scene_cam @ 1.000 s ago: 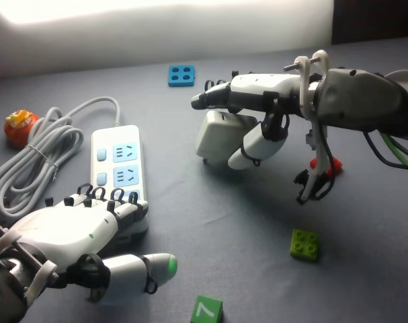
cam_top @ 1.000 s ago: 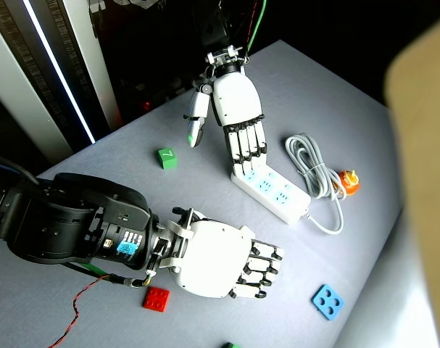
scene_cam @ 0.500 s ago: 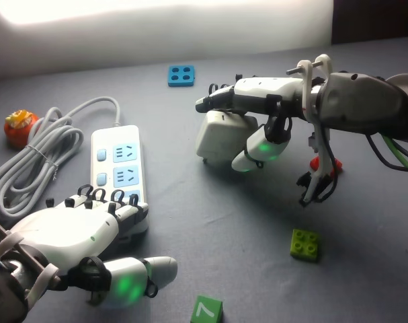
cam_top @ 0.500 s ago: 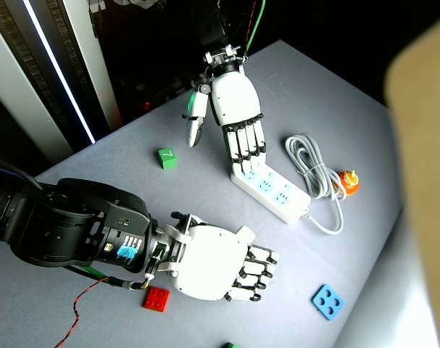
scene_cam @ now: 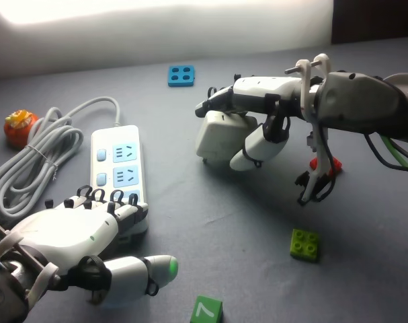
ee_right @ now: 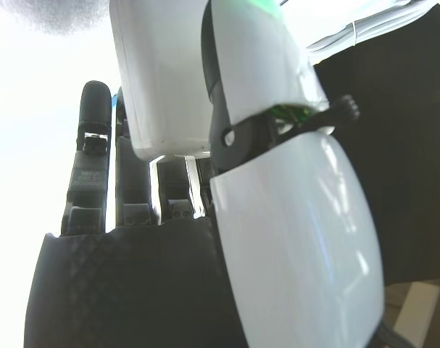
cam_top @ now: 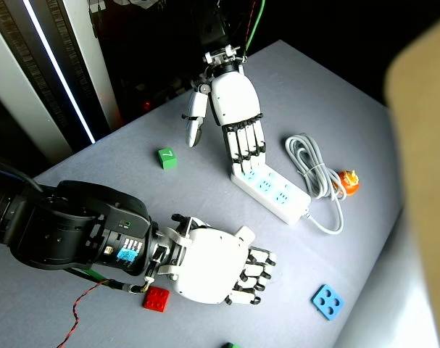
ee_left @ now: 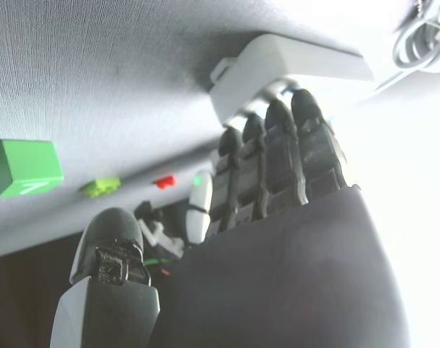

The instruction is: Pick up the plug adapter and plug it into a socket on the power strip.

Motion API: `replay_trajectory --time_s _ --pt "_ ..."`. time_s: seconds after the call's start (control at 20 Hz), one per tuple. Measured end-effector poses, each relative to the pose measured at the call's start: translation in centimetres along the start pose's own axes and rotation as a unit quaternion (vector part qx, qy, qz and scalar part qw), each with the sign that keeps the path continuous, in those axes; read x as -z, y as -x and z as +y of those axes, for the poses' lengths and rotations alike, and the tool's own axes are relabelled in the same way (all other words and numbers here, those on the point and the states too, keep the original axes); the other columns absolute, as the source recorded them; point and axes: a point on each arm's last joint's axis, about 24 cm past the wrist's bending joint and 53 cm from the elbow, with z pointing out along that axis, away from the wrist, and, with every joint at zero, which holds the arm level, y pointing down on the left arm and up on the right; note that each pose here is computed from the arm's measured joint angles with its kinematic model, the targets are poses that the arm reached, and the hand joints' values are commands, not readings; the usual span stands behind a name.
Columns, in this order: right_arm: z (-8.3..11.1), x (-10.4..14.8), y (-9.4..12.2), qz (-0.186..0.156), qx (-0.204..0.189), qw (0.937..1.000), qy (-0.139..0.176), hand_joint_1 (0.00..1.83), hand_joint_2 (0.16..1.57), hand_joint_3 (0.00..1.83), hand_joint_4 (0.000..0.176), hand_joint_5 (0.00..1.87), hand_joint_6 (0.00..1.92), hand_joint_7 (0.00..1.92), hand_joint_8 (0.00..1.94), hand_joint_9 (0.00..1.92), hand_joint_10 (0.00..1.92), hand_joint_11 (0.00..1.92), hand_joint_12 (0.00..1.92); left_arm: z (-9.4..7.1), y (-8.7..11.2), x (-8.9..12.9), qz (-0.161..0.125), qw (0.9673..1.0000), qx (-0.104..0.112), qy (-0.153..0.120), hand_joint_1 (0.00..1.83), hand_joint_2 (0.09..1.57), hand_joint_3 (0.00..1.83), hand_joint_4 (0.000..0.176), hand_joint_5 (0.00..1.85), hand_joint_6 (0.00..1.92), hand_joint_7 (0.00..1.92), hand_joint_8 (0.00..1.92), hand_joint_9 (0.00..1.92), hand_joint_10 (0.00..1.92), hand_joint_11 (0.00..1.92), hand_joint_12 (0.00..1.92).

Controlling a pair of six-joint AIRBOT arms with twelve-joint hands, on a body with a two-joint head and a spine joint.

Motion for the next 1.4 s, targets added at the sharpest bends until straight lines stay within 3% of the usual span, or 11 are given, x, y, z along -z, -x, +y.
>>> replay_trajectory --time_s 0.2,0.25,0.35,0.45,0.55,0.65,0.75,0.9,1.0,1.3,1.4 --pt "0.2 -0.1 0.1 -0.001 0.000 1.0000 0.002 1.23 1.05 0.00 0.000 0.89 0.02 0.95 0.01 0.92 0.04 0.40 1.02 0.2 -0.1 0.0 0.002 1.0000 0.007 0.004 0.00 1.23 0.00 0.000 0.13 0.00 0.16 0.00 0.13 0.00 0.00 0.26" --pt "0.2 -0.1 0.2 -0.003 0.000 1.0000 0.002 1.18 1.10 0.00 0.000 0.96 0.77 1.01 0.01 0.98 0.03 0.49 0.99 0.2 -0.2 0.0 0.002 0.9999 0.009 0.005 0.00 1.23 0.00 0.000 0.14 0.00 0.17 0.00 0.14 0.00 0.00 0.28" --pt "0.2 -0.1 0.4 -0.005 0.001 1.0000 0.002 1.22 1.13 0.00 0.000 0.87 1.11 1.04 0.89 1.07 0.03 0.59 0.99 0.1 -0.4 0.0 0.004 0.9999 0.011 0.004 0.00 1.24 0.00 0.000 0.15 0.00 0.18 0.01 0.15 0.01 0.00 0.32" --pt "0.1 -0.1 0.4 -0.004 0.003 1.0000 0.001 1.35 1.09 0.01 0.000 0.88 1.04 1.09 0.82 1.02 0.86 0.76 0.92 0.1 -0.4 0.0 0.004 0.9999 0.013 0.004 0.00 1.23 0.00 0.000 0.16 0.00 0.18 0.00 0.15 0.00 0.00 0.29" --pt "0.1 -0.1 0.4 -0.004 0.005 1.0000 0.001 1.38 1.12 0.00 0.000 0.76 1.12 1.03 0.89 1.02 1.05 0.90 0.86 0.1 -0.4 0.0 0.005 0.9999 0.014 0.004 0.00 1.23 0.00 0.000 0.16 0.00 0.19 0.00 0.16 0.00 0.00 0.32" --pt "0.1 -0.1 0.2 -0.002 0.005 1.0000 0.000 1.27 1.11 0.00 0.000 0.83 1.09 1.16 0.81 1.18 0.34 0.93 0.85 0.1 -0.4 0.0 0.005 0.9999 0.014 0.004 0.00 1.23 0.00 0.000 0.16 0.00 0.20 0.00 0.17 0.01 0.00 0.32" --pt "0.1 0.0 0.4 -0.004 0.006 1.0000 0.001 1.38 1.09 0.00 0.000 0.81 1.02 1.07 0.84 1.13 0.93 0.94 0.86 0.1 -0.4 0.0 0.005 0.9999 0.014 0.005 0.00 1.23 0.00 0.000 0.13 0.00 0.17 0.00 0.15 0.00 0.00 0.24" --pt "0.3 0.0 0.3 -0.001 0.007 1.0000 0.001 1.26 1.10 0.00 0.000 0.90 1.01 1.15 0.81 1.25 0.20 0.92 0.88 0.1 -0.4 0.0 0.005 0.9999 0.014 0.005 0.00 1.23 0.00 0.000 0.15 0.00 0.19 0.00 0.16 0.00 0.00 0.30" --pt "1.1 0.3 0.6 0.003 0.024 0.9997 0.005 1.38 1.11 0.00 0.000 0.80 1.07 1.02 0.90 1.06 1.01 0.91 0.89 0.1 -0.5 0.0 0.006 0.9999 0.014 0.005 0.00 1.23 0.00 0.000 0.16 0.00 0.20 0.00 0.18 0.00 0.00 0.33" --pt "5.9 1.2 1.9 0.005 0.100 0.9943 0.038 1.29 1.10 0.00 0.000 0.86 1.04 1.15 0.80 1.11 0.58 0.92 0.86 0.1 -0.5 0.0 0.006 0.9999 0.014 0.005 0.00 1.23 0.00 0.000 0.15 0.00 0.17 0.00 0.15 0.00 0.00 0.26" --pt "7.8 1.4 1.4 0.020 0.145 0.9883 0.045 1.39 1.09 0.00 0.000 0.78 1.06 1.07 0.83 1.15 0.91 0.93 0.85 0.1 -0.5 0.0 0.007 0.9999 0.014 0.005 0.00 1.23 0.00 0.000 0.15 0.00 0.17 0.00 0.14 0.00 0.00 0.26"
